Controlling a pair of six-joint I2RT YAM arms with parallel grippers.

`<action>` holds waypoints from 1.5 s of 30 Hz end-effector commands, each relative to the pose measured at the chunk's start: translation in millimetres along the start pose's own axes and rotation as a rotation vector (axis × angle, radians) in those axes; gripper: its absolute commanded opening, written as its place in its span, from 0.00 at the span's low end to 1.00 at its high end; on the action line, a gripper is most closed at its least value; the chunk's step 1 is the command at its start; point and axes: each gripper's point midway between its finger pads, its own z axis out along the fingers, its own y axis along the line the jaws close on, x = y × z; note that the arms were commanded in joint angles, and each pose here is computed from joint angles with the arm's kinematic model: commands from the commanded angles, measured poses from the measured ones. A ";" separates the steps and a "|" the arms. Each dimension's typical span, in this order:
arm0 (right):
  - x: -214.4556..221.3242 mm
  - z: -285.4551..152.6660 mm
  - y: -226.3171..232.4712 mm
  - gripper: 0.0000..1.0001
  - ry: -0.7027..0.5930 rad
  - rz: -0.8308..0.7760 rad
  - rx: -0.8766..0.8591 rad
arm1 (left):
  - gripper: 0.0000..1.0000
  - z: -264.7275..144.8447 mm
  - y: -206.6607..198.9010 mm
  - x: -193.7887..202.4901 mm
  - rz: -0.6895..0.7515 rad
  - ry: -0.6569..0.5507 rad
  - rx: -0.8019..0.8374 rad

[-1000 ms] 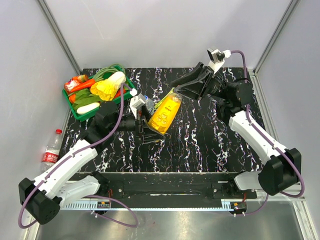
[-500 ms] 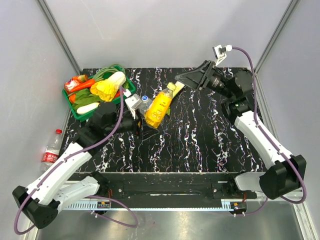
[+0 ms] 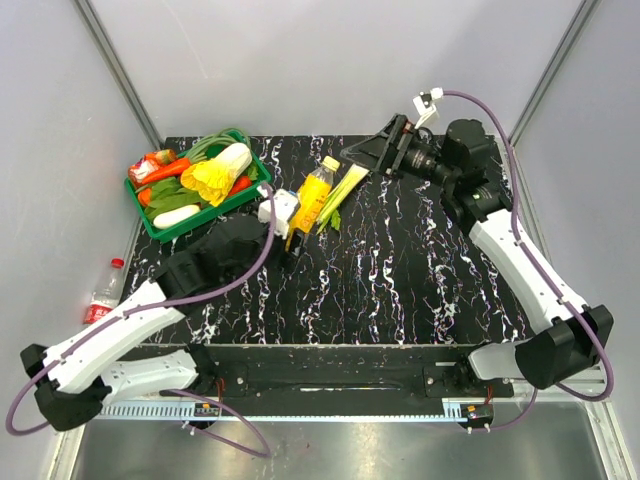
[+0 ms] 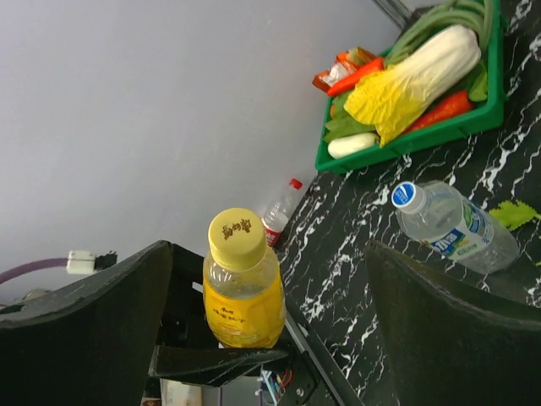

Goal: Unscrew the bottle caps

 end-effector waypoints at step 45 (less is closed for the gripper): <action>41.2 27.7 -44.2 0.08 0.098 0.118 0.092 | 0.11 28.0 4.9 14.2 0.296 0.146 -0.474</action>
